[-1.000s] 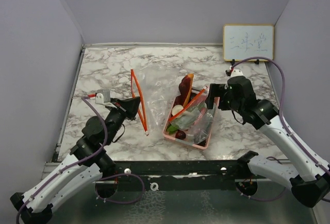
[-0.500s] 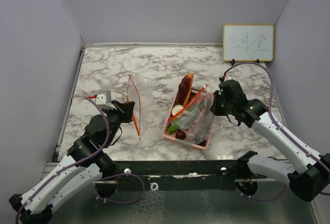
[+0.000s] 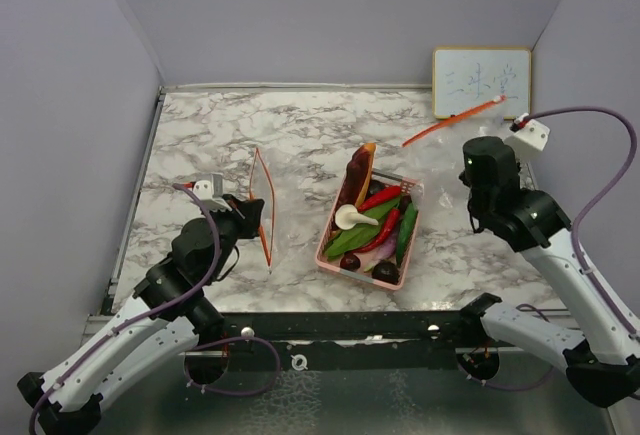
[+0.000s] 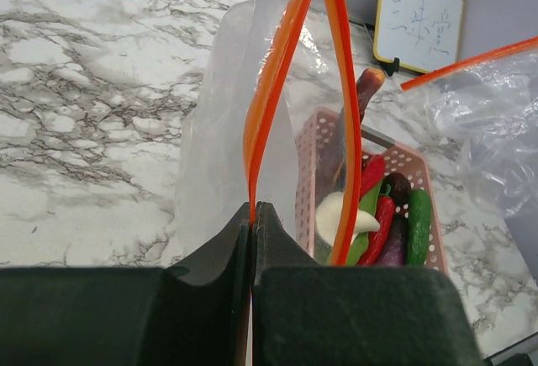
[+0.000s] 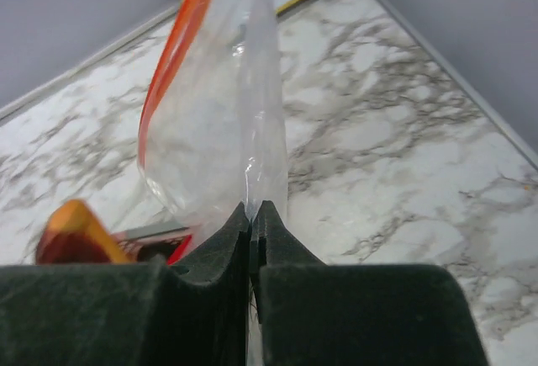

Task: Place the food in the zip-top bag and seal the zipper
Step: Pick up the zipper food storage bag from the bin, then place the zipper food storage bag at the center of the board.

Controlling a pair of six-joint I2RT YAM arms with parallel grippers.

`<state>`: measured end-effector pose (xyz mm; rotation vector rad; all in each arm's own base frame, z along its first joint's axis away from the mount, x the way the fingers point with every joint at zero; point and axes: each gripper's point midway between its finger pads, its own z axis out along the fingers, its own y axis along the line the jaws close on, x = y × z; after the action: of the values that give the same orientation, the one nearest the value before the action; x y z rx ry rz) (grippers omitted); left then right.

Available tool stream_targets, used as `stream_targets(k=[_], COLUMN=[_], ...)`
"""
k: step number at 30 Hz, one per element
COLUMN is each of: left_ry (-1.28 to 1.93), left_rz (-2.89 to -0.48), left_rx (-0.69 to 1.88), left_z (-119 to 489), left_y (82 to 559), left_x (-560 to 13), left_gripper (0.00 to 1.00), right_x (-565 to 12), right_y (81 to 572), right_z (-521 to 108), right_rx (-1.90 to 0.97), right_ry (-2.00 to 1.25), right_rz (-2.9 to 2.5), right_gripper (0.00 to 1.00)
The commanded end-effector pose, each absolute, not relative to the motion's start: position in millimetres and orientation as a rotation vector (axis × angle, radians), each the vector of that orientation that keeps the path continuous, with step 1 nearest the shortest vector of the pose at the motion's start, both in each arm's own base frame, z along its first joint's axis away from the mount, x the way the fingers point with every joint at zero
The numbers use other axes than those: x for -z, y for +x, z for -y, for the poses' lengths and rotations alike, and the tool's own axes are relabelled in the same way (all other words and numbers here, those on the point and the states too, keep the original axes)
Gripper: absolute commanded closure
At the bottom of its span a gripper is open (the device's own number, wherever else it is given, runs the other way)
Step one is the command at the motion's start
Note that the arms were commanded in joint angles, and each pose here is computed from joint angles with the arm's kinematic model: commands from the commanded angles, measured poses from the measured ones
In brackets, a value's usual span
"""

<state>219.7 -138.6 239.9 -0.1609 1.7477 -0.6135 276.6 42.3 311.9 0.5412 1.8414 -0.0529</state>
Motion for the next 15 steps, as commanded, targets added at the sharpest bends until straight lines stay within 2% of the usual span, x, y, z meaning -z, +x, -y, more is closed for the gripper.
stream_targets(k=[1,7,9,10,11,13,14,15], left_ry=[-0.125,-0.109,-0.105,-0.105,-0.105,-0.102,-0.099,-0.098], left_rz=[-1.747,-1.768,-1.770,-1.771,-1.774,-1.784,-1.793,-1.803], left_rx=[0.627,0.615,0.619,0.620,0.619,0.614,0.606,0.599], left_z=[139,139,140,140,140,141,142,142], left_y=[215,212,212,212,212,213,214,214], left_x=[-256,-253,-251,-250,-249,-247,-244,-242], left_gripper=[1.00,1.00,1.00,1.00,1.00,1.00,1.00,1.00], right_x=[-274,-195,-173,-164,-157,-153,-156,-160], right_y=[263,251,249,248,248,250,252,254], right_z=[15,25,23,21,18,13,11,9], right_rx=[0.423,0.534,0.552,0.553,0.549,0.551,0.550,0.548], right_ry=[0.788,0.841,0.840,0.837,0.830,0.795,0.778,0.762], right_rz=[-1.736,-1.879,-1.936,-1.965,-1.998,-2.043,-2.059,-2.071], right_gripper=[0.98,0.98,0.94,0.88,0.69,0.15,0.03,0.00])
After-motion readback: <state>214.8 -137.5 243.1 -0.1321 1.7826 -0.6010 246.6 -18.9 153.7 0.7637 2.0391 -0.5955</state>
